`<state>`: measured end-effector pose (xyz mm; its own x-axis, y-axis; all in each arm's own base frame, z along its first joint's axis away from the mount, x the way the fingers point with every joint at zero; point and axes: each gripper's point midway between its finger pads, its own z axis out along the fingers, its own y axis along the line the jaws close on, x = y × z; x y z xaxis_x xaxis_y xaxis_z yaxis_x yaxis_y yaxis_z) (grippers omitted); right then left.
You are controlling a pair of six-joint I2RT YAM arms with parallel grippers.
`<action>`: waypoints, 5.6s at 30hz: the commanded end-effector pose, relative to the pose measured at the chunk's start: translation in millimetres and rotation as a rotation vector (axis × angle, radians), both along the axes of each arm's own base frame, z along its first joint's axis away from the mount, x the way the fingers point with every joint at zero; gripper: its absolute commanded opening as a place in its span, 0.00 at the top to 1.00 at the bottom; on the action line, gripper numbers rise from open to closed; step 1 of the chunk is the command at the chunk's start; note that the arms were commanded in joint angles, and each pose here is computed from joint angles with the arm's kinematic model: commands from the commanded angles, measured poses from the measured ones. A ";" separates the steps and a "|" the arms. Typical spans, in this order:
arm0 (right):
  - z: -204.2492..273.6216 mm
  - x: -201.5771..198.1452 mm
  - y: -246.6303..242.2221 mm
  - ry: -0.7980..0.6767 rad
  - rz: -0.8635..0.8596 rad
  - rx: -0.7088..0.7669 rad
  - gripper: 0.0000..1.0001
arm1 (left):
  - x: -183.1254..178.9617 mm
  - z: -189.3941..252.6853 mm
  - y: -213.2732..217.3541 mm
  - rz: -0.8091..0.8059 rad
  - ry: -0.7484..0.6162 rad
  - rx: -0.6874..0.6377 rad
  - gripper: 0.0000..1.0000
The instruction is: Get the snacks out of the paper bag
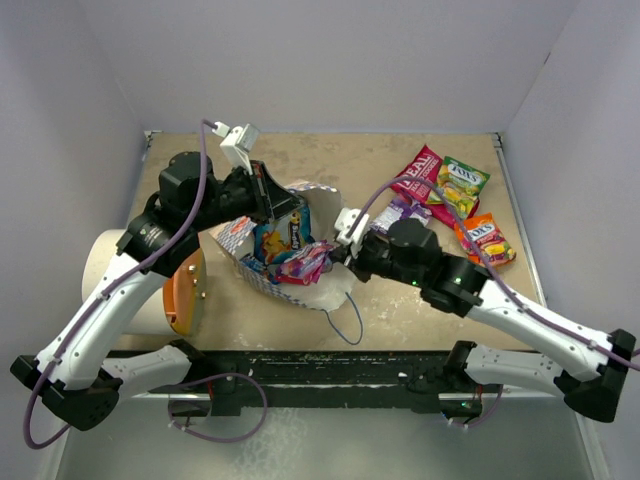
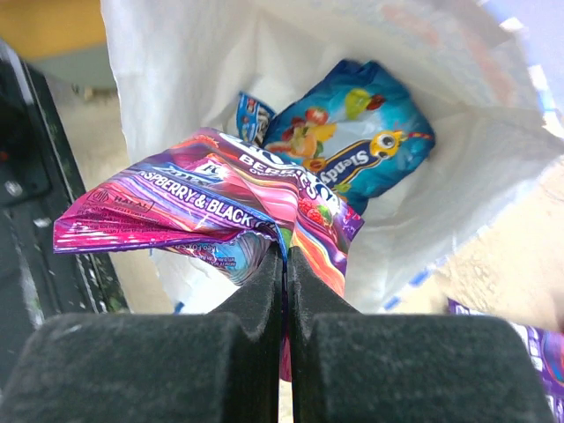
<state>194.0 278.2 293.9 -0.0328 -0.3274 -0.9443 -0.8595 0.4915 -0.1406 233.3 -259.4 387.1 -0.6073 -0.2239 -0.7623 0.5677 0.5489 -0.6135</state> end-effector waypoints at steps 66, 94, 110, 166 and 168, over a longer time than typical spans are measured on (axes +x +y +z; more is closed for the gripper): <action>-149.3 148.9 -197.5 0.504 -1.071 0.085 0.37 | -2.7 -32.8 -8.7 -0.021 0.162 0.015 1.00; 11.9 22.2 -3.7 0.313 -0.267 0.353 0.29 | -8.4 22.3 -8.9 -0.049 -0.005 -0.108 1.00; -85.8 7.2 72.8 -0.219 0.171 -0.231 0.48 | -29.0 52.5 -10.3 -0.162 -0.212 -0.184 1.00; -207.9 43.4 106.9 0.097 -0.136 -0.229 0.91 | -31.9 21.9 -8.6 -0.158 -0.108 -0.132 1.00; -200.7 43.8 104.5 0.093 -0.145 -0.219 0.94 | -31.2 20.6 -8.3 -0.152 -0.102 -0.132 1.00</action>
<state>234.1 387.9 68.4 -0.1540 -0.5594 -0.8145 -0.8316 0.5185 -0.1988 208.0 -269.5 395.9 -0.6023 -0.2253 -0.7658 0.6600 0.3992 -0.6364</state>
